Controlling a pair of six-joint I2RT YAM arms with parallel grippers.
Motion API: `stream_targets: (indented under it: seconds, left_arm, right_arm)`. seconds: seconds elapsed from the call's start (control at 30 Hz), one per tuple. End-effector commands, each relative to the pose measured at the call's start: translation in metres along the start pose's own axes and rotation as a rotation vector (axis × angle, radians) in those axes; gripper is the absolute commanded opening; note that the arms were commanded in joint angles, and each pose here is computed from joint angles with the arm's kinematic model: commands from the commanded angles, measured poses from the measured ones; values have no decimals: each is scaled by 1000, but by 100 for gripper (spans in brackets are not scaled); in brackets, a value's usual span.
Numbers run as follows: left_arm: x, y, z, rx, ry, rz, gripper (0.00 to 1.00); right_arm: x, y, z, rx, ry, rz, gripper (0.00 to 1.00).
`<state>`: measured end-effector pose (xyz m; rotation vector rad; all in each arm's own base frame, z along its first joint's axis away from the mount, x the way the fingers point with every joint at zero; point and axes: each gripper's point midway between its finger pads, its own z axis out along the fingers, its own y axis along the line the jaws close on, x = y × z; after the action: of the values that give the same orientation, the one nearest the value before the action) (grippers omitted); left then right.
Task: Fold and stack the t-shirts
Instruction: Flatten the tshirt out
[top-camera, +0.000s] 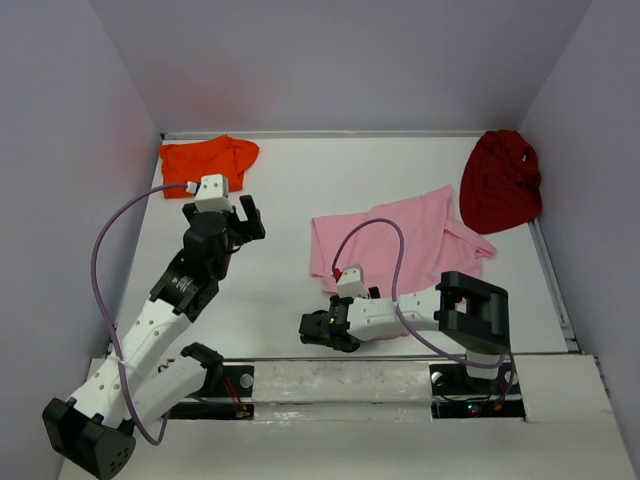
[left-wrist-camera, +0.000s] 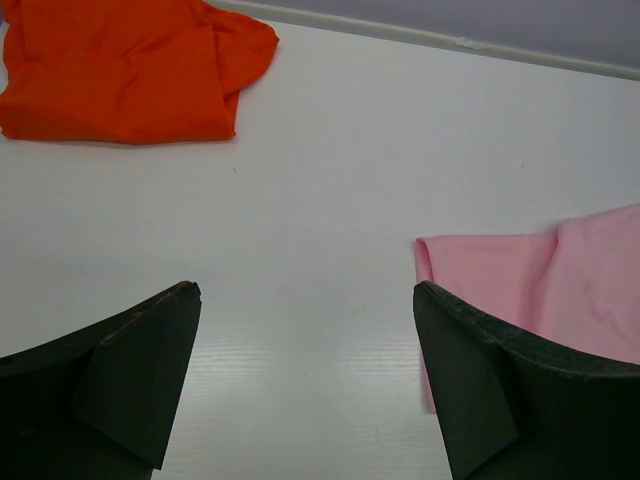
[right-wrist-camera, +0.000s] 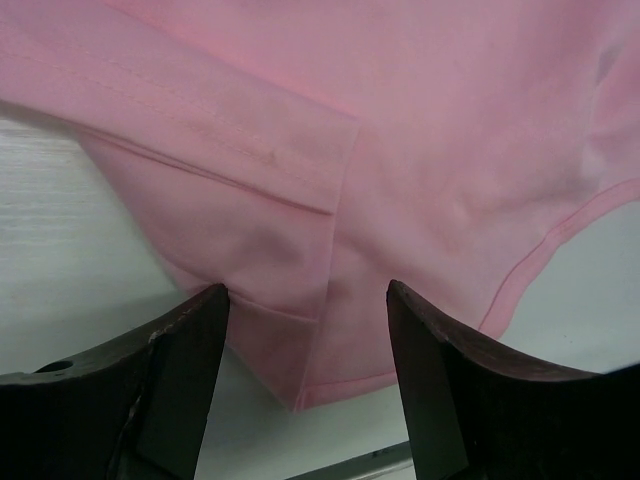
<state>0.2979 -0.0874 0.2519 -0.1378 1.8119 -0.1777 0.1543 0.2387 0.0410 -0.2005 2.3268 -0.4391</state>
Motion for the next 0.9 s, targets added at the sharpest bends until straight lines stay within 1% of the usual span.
stream_targets:
  seconds: [0.0,0.23,0.37,0.43,0.5,0.57,0.6,0.87]
  left_arm:
    - [-7,1,-3,-5,-35,-10,97]
    - [-7,-1,-3,0,-37,-8,97]
    - [-7,0,-3,-3,-37,-8,97]
    - [-7,-1,-3,0,-37,-8,97]
    - [-8,-1,-4,1,-38,-9,97]
    - [-8,-1,-4,2,-38,-8,97]
    - [-8,0,-4,-1,-38,-9,97]
    - [-7,-2,-4,5,-37,-6,97]
  right_arm:
    - [-13,-14,0,105,-57,32,70]
    - [-27,-26,-3,177,-93,11,69]
    - [-43,-30,-14,155,-118,41,68]
    - [-52,-29,-19,111,-144,61,68]
    - [-53,-32,-13,105,-133,41,68]
    - [-52,-25,-4,86,-109,52,68]
    - [-46,-21,0,83,-98,31,68]
    - [-42,-22,14,128,-78,-5,68]
